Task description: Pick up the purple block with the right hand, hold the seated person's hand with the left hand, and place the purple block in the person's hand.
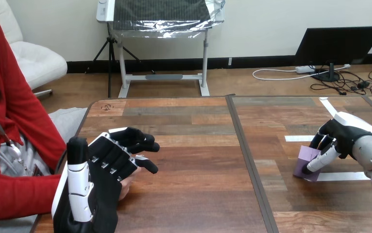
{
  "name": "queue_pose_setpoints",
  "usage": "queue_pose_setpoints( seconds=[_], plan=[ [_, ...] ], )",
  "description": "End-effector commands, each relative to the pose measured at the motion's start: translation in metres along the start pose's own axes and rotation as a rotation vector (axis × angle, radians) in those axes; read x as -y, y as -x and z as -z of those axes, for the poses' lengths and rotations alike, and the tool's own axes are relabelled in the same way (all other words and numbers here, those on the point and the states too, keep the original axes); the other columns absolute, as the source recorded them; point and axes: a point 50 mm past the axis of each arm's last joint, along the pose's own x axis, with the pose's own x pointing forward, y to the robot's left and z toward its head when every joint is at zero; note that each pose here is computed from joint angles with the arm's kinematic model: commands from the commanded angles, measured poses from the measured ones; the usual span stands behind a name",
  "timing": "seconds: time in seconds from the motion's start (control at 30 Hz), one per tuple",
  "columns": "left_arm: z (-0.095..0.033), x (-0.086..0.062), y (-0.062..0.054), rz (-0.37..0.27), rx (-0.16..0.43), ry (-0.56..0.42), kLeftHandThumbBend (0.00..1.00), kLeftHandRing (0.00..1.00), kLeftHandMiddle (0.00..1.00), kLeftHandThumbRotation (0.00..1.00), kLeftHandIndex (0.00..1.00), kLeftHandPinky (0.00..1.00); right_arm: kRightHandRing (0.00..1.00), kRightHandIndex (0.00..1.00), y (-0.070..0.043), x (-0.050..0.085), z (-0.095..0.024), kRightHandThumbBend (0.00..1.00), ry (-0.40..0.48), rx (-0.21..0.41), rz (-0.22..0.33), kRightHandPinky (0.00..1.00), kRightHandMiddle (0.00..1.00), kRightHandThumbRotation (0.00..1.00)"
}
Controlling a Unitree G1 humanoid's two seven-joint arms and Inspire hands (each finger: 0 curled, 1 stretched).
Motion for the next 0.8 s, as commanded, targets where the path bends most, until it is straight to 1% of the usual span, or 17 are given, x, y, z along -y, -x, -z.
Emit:
queue_pose_setpoints(
  seconds=[0.0, 0.17, 0.37, 0.77],
  plan=[
    [-0.0129, 0.0042, -0.0104, 0.000, 0.109, 0.000, 0.67, 0.62, 0.61, 0.99, 0.55, 0.44, 0.65, 0.54, -0.0018, 0.0020, -0.0151, 0.79, -0.021, 0.049, 0.033, 0.62, 0.64, 0.00],
    [-0.0130, 0.0039, -0.0103, -0.003, 0.111, -0.003, 0.66, 0.62, 0.60, 0.99, 0.55, 0.44, 0.64, 0.53, -0.0018, 0.0012, -0.0150, 0.80, -0.021, 0.051, 0.037, 0.60, 0.63, 0.00],
    [-0.0132, 0.0035, -0.0103, -0.008, 0.116, -0.011, 0.65, 0.62, 0.60, 0.99, 0.55, 0.44, 0.64, 0.52, -0.0018, 0.0007, -0.0153, 0.80, -0.030, 0.056, 0.036, 0.60, 0.63, 0.00],
    [-0.0144, 0.0023, -0.0113, -0.009, 0.133, -0.045, 0.64, 0.61, 0.59, 0.99, 0.54, 0.42, 0.62, 0.52, -0.0018, 0.0001, -0.0162, 0.79, -0.033, 0.064, 0.035, 0.58, 0.61, 0.00]
  ],
)
